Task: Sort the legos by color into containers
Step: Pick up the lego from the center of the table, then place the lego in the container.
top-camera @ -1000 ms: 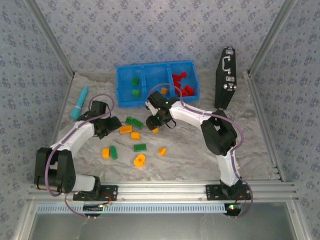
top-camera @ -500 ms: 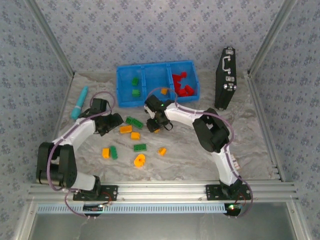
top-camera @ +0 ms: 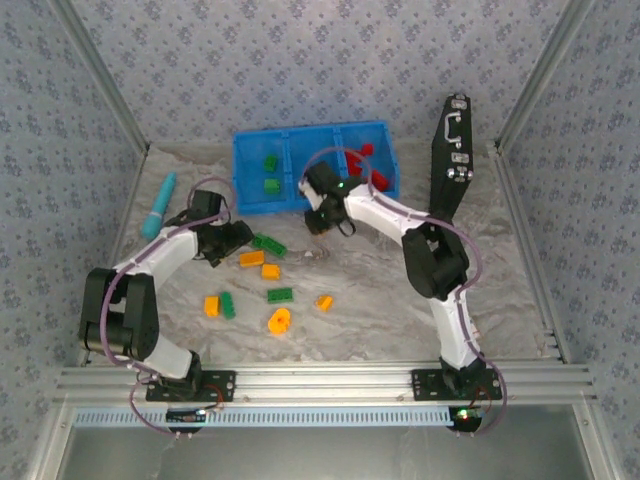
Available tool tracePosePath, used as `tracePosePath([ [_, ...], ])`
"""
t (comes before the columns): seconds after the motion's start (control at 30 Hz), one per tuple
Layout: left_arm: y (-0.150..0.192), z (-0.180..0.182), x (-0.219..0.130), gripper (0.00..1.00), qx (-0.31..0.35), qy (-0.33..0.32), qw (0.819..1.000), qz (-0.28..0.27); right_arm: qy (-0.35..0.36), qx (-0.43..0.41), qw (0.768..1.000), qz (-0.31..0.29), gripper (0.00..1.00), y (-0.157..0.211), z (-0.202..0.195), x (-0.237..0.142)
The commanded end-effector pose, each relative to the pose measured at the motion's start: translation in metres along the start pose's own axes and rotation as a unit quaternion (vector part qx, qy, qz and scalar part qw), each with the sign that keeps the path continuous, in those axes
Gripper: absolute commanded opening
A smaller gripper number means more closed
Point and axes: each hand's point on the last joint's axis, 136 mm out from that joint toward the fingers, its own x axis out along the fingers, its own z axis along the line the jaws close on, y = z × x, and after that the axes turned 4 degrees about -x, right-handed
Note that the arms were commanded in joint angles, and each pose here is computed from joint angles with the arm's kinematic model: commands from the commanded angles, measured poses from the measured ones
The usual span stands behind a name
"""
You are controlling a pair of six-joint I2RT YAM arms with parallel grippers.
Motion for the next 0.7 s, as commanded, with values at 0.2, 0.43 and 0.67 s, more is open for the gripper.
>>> tracePosePath([
  [0.2,0.014,-0.004,-0.004,0.74,0.15,-0.053,0.987,0.003,0.05,-0.035,0.99,-0.129,0.24,-0.106,-0.061,-0.045],
  [0.43,0.022,-0.007,-0.001,0.76,0.203,-0.049,0.978,0.027,0.057,-0.037,0.985,-0.158,0.27,-0.136,-0.09,-0.024],
  [0.67,0.028,-0.015,0.01,0.83,0.242,-0.058,0.968,0.04,0.046,-0.034,0.985,-0.164,0.39,-0.138,-0.096,-0.004],
])
